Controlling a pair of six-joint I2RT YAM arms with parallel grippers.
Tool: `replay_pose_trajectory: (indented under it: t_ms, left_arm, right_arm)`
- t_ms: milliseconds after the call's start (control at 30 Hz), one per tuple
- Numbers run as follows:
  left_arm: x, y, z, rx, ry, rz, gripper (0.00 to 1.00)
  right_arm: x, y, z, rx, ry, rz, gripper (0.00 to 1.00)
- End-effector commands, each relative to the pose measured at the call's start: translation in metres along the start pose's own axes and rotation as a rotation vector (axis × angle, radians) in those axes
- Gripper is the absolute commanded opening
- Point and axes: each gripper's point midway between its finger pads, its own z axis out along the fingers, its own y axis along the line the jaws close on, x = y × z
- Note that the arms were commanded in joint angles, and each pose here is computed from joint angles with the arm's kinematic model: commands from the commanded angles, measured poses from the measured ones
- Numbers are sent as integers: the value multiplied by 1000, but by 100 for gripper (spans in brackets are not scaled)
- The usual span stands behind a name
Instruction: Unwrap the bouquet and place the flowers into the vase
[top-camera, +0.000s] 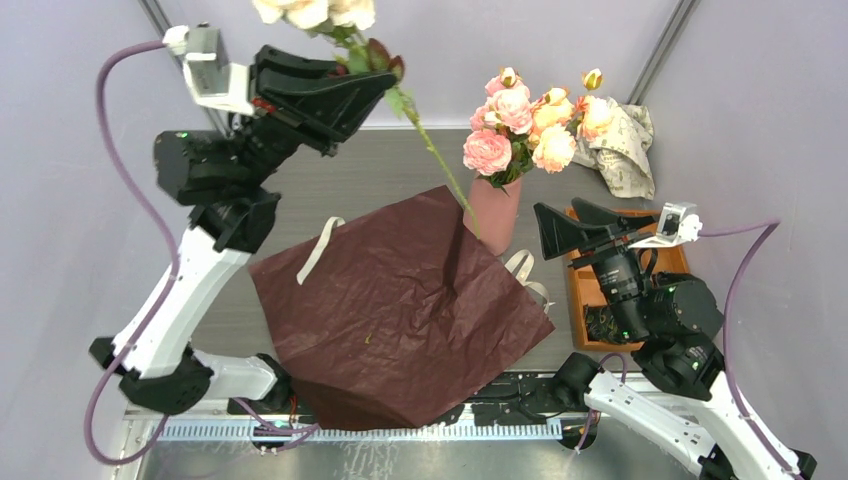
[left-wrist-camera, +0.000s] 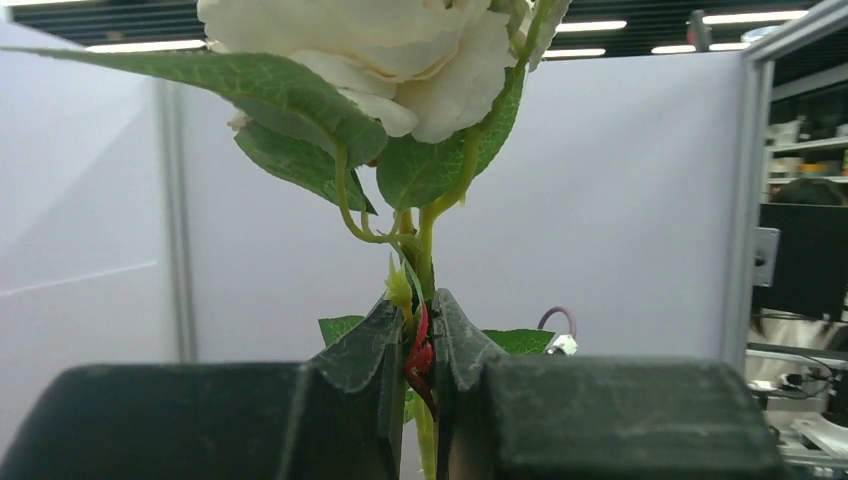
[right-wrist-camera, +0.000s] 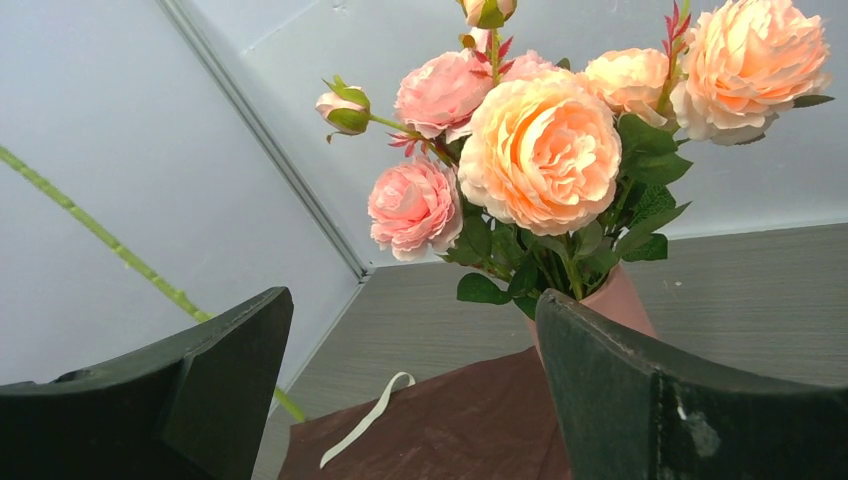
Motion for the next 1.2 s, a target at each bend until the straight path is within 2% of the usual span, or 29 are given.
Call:
replay_pose_trajectory:
  t_ms: [0, 133, 467, 700, 967, 1167]
  left_arm:
    - [14, -13, 29, 183, -24, -15, 13]
    - [46, 3, 53, 212, 45, 0, 12]
    - [108, 53, 73, 103, 129, 65, 13]
    - [147, 40, 91, 77, 159, 208, 12]
    - [184, 23, 102, -30, 166, 512, 12]
    - [190, 21, 111, -65, 175, 584, 12]
  right_arm:
    - [-30, 8, -4, -22, -63, -1, 97]
    - [-45, 2, -17, -10, -93, -25, 97]
    - [-78, -10, -43, 5, -182, -67, 99]
    - [-78, -16, -42, 30, -185, -118, 99]
    - [-75, -21, -37, 59, -185, -181, 99]
    - [-72, -21, -36, 58, -179, -192, 99]
